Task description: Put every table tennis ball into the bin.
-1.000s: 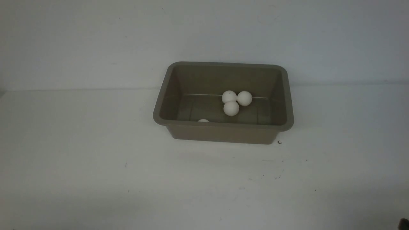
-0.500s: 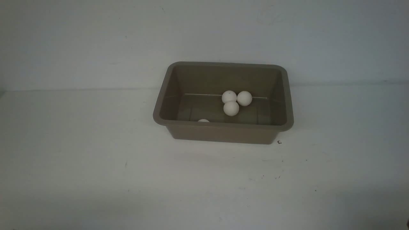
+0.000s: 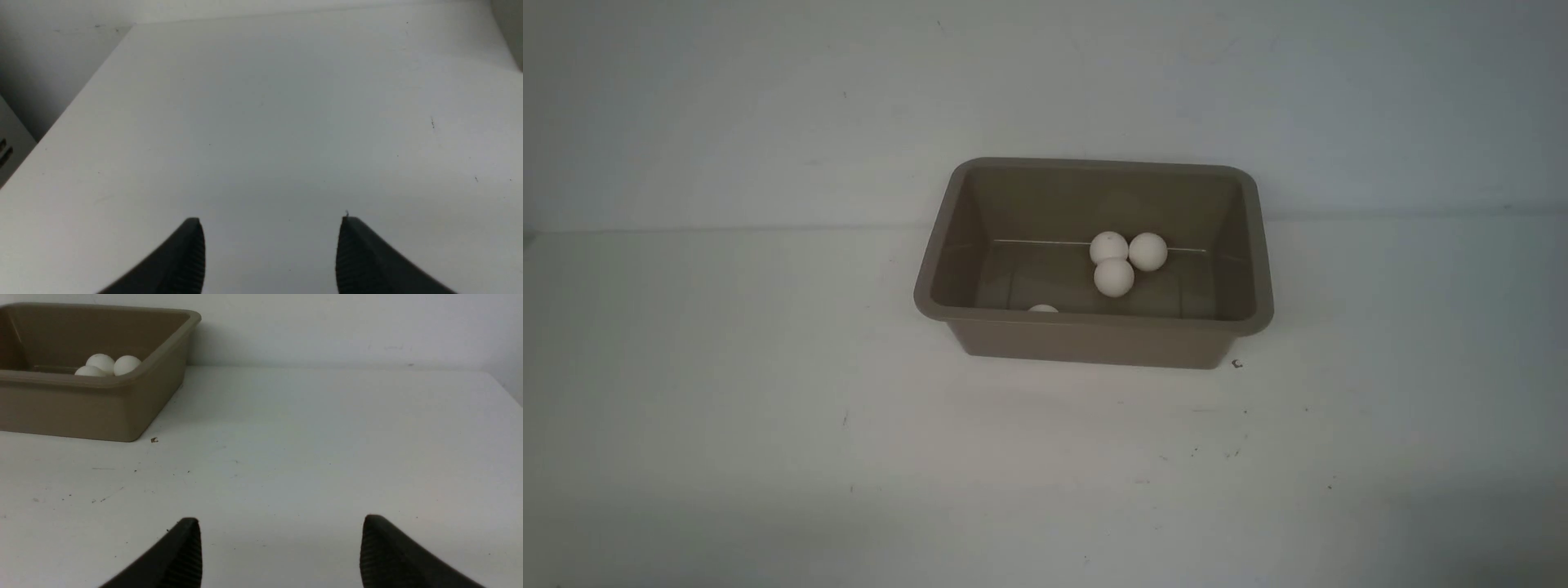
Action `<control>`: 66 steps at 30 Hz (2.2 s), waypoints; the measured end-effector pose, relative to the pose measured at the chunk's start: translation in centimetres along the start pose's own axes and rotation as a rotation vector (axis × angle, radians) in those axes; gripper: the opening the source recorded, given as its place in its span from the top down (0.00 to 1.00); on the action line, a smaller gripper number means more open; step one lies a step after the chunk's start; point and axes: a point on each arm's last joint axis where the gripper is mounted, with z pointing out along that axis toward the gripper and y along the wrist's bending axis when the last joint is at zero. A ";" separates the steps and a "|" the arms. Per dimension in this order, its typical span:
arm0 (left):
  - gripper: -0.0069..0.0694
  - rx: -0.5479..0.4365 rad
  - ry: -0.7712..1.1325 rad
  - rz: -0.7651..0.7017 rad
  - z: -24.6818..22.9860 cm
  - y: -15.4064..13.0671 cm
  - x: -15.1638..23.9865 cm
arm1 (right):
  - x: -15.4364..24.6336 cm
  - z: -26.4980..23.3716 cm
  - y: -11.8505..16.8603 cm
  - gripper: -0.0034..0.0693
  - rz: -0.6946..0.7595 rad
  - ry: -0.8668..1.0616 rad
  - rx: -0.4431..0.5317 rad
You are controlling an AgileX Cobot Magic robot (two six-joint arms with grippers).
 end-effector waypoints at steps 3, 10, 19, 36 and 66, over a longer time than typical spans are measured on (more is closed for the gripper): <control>0.39 0.000 0.000 0.000 0.0 0.0 0.0 | 0.0 0.0 0.0 0.30 -0.017 0.000 -0.002; 0.39 0.000 0.000 0.000 0.0 0.0 0.0 | 0.0 0.0 0.0 0.30 -0.020 0.000 0.000; 0.39 0.000 0.000 0.000 0.0 0.0 0.0 | 0.0 0.0 0.0 0.30 -0.020 0.000 0.000; 0.39 0.000 0.000 0.000 0.0 0.0 0.0 | 0.0 0.0 0.0 0.30 -0.020 0.000 0.000; 0.39 0.000 0.000 0.000 0.0 0.0 0.0 | 0.0 0.0 0.0 0.30 -0.020 0.000 0.000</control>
